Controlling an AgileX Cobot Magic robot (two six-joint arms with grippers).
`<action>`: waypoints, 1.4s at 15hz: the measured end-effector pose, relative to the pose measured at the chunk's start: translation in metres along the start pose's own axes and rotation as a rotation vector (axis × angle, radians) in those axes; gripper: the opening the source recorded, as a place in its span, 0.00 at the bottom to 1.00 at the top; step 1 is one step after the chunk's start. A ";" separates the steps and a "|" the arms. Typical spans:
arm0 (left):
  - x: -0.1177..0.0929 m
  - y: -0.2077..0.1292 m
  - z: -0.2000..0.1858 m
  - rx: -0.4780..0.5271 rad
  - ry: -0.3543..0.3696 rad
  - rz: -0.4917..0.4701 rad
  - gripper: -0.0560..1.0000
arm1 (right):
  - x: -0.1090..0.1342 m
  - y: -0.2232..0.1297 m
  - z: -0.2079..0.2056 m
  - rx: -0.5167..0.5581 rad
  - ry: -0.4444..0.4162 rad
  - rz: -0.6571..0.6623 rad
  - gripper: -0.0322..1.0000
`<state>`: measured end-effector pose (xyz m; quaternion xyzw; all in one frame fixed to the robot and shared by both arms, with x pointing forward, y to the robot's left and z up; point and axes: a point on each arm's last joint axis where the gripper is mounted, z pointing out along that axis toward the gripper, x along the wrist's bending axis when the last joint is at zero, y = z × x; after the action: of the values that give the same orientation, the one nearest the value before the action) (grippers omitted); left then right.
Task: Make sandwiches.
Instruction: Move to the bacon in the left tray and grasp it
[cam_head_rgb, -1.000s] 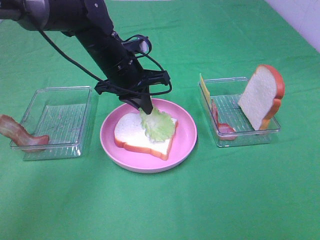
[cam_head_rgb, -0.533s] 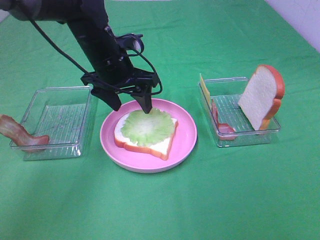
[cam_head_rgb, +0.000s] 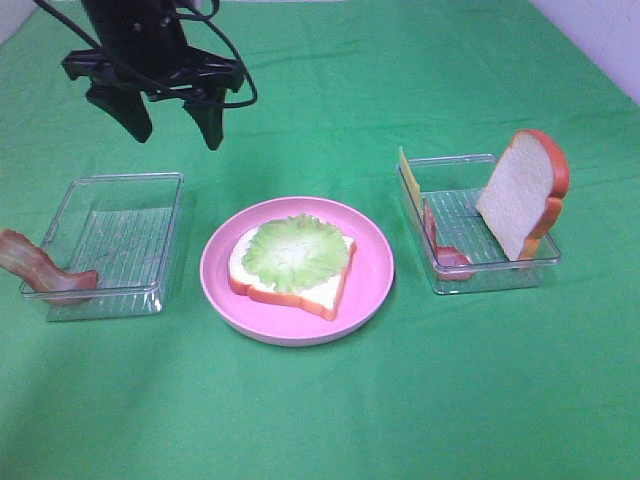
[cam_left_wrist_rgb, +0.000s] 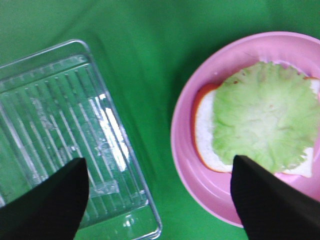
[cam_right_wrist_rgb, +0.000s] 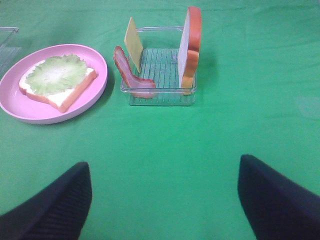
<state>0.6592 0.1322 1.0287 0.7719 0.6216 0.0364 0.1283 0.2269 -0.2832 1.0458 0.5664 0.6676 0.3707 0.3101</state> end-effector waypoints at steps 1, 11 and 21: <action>0.012 0.002 -0.003 -0.007 0.007 -0.026 0.75 | 0.000 0.000 0.000 0.000 0.000 0.000 0.76; 0.116 -0.089 -0.033 0.152 0.145 -0.253 0.75 | 0.000 0.000 0.000 0.000 0.000 0.000 0.76; 0.126 -0.114 0.022 0.101 0.093 -0.344 0.73 | 0.000 0.000 0.000 0.000 0.000 0.000 0.76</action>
<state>0.5839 0.2730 0.9668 0.6570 0.7509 0.0183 0.0651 0.2269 -0.2832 1.0458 0.5664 0.6676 0.3707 0.3101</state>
